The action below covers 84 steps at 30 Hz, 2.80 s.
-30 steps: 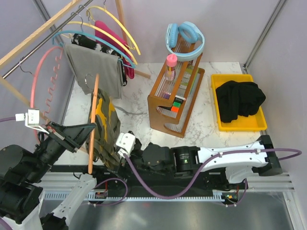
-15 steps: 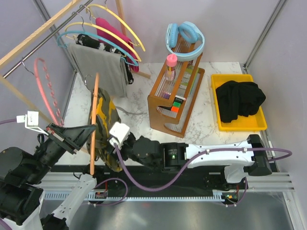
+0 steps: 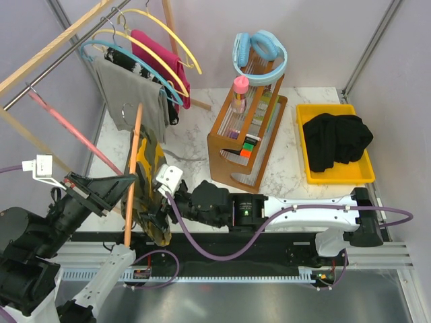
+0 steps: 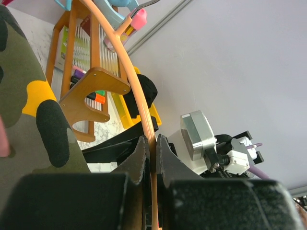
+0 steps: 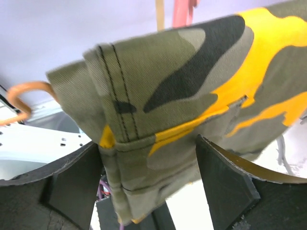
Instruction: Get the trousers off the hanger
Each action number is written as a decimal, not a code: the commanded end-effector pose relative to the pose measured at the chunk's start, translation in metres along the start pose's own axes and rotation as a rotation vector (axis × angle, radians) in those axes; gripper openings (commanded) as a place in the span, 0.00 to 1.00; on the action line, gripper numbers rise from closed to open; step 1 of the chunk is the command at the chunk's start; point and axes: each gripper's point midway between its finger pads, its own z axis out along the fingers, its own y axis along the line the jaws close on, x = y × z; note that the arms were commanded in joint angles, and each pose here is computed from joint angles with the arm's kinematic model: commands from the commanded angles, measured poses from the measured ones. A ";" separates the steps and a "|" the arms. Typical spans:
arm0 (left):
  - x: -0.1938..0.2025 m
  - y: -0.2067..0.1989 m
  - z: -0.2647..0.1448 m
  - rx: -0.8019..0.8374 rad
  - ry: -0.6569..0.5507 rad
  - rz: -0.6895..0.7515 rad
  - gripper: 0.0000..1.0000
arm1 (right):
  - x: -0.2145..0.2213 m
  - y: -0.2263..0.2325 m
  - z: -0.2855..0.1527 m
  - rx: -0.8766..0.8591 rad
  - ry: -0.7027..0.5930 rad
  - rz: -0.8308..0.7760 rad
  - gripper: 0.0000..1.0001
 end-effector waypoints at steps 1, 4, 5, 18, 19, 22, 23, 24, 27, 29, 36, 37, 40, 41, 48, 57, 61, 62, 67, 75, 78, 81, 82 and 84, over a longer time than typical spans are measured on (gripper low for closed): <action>-0.040 -0.055 -0.011 0.200 -0.157 0.055 0.02 | -0.043 0.023 -0.019 -0.106 -0.120 0.057 0.83; -0.041 -0.055 -0.011 0.201 -0.154 0.046 0.02 | -0.049 0.037 -0.024 -0.150 -0.138 0.070 0.87; -0.041 -0.056 -0.010 0.203 -0.153 0.042 0.02 | -0.050 0.041 -0.025 -0.148 -0.142 0.071 0.87; -0.040 -0.061 -0.016 0.221 -0.154 -0.007 0.02 | -0.059 -0.002 -0.008 0.169 -0.179 0.096 0.71; -0.040 -0.060 -0.015 0.220 -0.150 -0.015 0.02 | -0.061 -0.004 -0.007 0.189 -0.187 0.103 0.69; -0.041 -0.058 -0.013 0.212 -0.159 -0.029 0.02 | -0.059 -0.002 -0.004 0.235 -0.193 0.102 0.67; -0.042 -0.057 -0.013 0.208 -0.163 -0.035 0.02 | -0.059 -0.002 -0.002 0.244 -0.193 0.092 0.67; -0.042 -0.057 -0.013 0.210 -0.164 -0.038 0.02 | -0.054 -0.002 0.002 0.256 -0.185 0.082 0.67; -0.044 -0.057 -0.013 0.206 -0.178 -0.051 0.02 | -0.049 -0.001 0.005 0.317 -0.179 0.063 0.71; -0.045 -0.057 -0.015 0.208 -0.188 -0.057 0.02 | -0.051 -0.003 0.002 0.380 -0.188 0.063 0.72; -0.043 -0.061 -0.018 0.225 -0.173 -0.038 0.02 | -0.047 -0.014 -0.004 0.447 -0.182 0.017 0.57; -0.042 -0.062 -0.018 0.228 -0.172 -0.035 0.02 | -0.046 -0.014 -0.005 0.443 -0.177 0.013 0.56; -0.042 -0.061 -0.018 0.228 -0.169 -0.021 0.02 | -0.048 -0.011 -0.010 0.401 -0.159 -0.033 0.55; -0.042 -0.061 -0.018 0.227 -0.171 -0.015 0.02 | -0.045 -0.007 -0.010 0.372 -0.141 -0.051 0.57; -0.041 -0.060 -0.014 0.218 -0.158 -0.017 0.02 | -0.044 -0.028 -0.025 0.481 -0.123 -0.057 0.54; -0.037 -0.061 -0.010 0.229 -0.129 -0.065 0.02 | -0.036 -0.027 -0.007 0.528 -0.141 -0.081 0.68; -0.035 -0.059 -0.008 0.227 -0.122 -0.081 0.02 | -0.042 -0.024 0.003 0.535 -0.209 -0.100 0.65; -0.035 -0.059 -0.008 0.228 -0.120 -0.083 0.02 | -0.039 -0.029 0.003 0.582 -0.207 -0.104 0.61; -0.034 -0.058 -0.012 0.227 -0.132 -0.076 0.02 | -0.055 -0.042 -0.010 0.667 -0.250 -0.103 0.09; -0.029 -0.013 0.001 0.079 -0.171 0.006 0.02 | -0.069 -0.040 -0.029 0.617 -0.244 -0.079 0.00; -0.023 0.004 0.008 0.036 -0.169 0.036 0.02 | -0.081 -0.042 -0.039 0.606 -0.271 -0.038 0.00; -0.020 0.015 0.009 0.009 -0.180 0.053 0.02 | -0.096 -0.044 -0.050 0.593 -0.312 0.017 0.00; -0.019 0.016 0.009 0.010 -0.181 0.060 0.02 | -0.101 -0.045 -0.053 0.591 -0.328 0.037 0.00; -0.017 0.021 0.008 0.005 -0.188 0.070 0.02 | -0.116 -0.047 -0.062 0.590 -0.356 0.066 0.00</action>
